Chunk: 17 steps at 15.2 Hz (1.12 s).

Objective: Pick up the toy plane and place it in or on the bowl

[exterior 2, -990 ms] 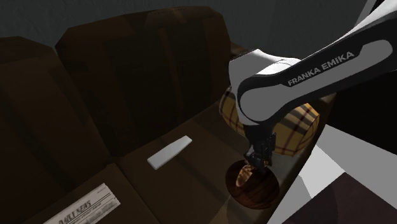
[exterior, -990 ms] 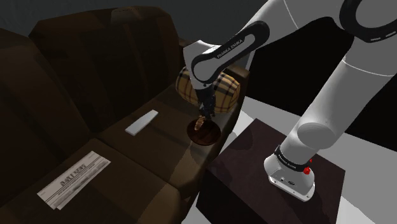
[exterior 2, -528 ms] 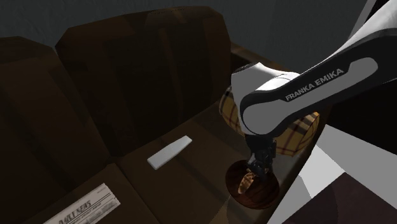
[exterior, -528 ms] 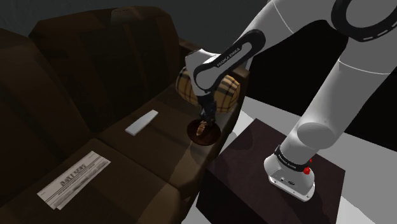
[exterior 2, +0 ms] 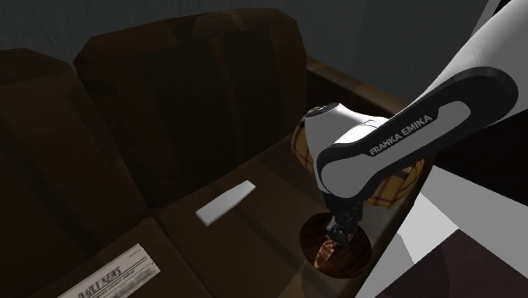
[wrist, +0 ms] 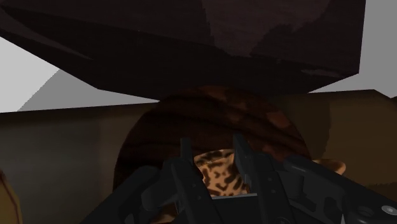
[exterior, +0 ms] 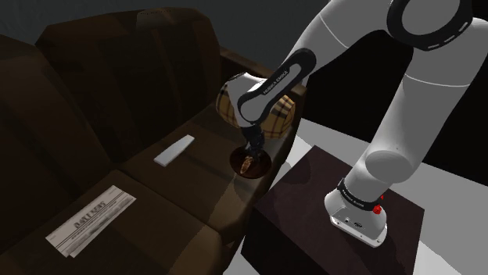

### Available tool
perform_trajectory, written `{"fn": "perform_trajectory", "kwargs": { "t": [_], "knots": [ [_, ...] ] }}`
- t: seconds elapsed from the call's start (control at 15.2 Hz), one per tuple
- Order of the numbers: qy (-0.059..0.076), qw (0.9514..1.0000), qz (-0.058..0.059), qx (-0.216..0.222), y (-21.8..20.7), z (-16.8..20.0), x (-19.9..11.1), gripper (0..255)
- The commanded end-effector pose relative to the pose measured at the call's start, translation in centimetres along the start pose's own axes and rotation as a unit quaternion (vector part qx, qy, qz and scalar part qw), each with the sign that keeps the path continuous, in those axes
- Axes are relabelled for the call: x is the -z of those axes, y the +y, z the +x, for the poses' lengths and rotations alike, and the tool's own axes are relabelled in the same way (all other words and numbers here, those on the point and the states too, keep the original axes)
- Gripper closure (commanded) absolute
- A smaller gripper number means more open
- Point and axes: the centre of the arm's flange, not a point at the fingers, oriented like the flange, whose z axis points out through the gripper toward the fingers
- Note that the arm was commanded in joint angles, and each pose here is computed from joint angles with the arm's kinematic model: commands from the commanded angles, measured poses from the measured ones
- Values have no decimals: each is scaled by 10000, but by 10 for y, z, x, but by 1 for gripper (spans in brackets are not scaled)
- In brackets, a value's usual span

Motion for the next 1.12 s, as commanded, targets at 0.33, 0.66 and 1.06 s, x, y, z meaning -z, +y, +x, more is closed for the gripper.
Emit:
{"fn": "perform_trajectory", "kwargs": {
  "t": [0.33, 0.66, 1.06],
  "knots": [
    [3, 10000, 1, 1, 1, 4, -9, 255],
    [3, 10000, 1, 1, 1, 4, -9, 0],
    [3, 10000, 1, 1, 1, 4, 31, 0]
  ]
}}
